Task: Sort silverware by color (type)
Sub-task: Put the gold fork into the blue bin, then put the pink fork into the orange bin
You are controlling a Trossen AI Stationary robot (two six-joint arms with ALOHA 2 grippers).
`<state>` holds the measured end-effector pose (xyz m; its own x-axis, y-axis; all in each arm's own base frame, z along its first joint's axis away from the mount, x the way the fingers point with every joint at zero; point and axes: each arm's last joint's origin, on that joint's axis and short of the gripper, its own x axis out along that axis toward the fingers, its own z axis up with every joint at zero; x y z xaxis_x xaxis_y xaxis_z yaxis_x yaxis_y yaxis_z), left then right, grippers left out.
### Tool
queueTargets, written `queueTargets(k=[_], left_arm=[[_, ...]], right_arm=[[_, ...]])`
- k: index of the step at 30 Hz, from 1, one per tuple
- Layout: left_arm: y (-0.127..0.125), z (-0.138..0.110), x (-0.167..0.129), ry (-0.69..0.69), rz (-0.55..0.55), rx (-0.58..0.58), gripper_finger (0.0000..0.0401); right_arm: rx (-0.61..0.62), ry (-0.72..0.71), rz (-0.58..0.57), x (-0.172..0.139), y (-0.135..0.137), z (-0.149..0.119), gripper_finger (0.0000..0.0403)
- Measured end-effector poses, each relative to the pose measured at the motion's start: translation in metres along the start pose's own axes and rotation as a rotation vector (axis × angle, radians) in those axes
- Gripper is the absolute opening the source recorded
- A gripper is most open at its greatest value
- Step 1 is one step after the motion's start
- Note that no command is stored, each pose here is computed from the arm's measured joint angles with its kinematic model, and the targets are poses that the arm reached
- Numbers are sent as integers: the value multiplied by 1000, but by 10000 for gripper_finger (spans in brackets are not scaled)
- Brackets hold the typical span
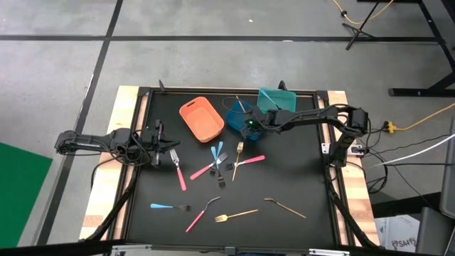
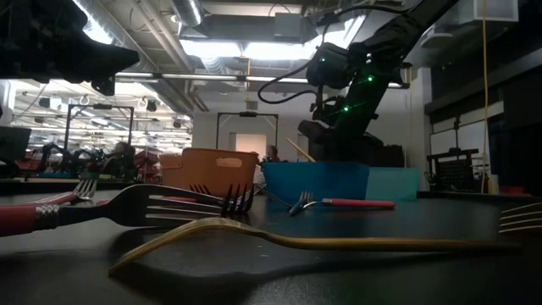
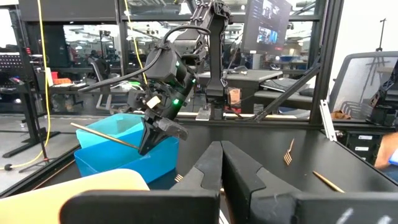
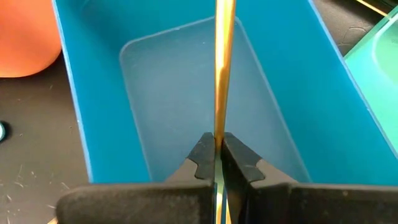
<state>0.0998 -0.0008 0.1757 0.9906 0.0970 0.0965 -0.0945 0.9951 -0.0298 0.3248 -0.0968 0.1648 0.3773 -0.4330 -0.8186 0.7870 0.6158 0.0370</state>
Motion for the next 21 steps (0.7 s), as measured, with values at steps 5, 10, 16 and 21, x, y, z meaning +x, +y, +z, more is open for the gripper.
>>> queueTargets(k=[5,10,16,21], left_arm=[[0,0,0,0,0,0,0],[0,0,0,0,0,0,0],[0,0,0,-1,0,0,0],[0,0,0,0,0,0,0]], right_arm=[[-1,-2,-3,0,0,0,5],[-22,-2,-3,0,0,0,35],[-22,-3,-3,0,0,0,108],[-22,-3,-3,0,0,0,143]])
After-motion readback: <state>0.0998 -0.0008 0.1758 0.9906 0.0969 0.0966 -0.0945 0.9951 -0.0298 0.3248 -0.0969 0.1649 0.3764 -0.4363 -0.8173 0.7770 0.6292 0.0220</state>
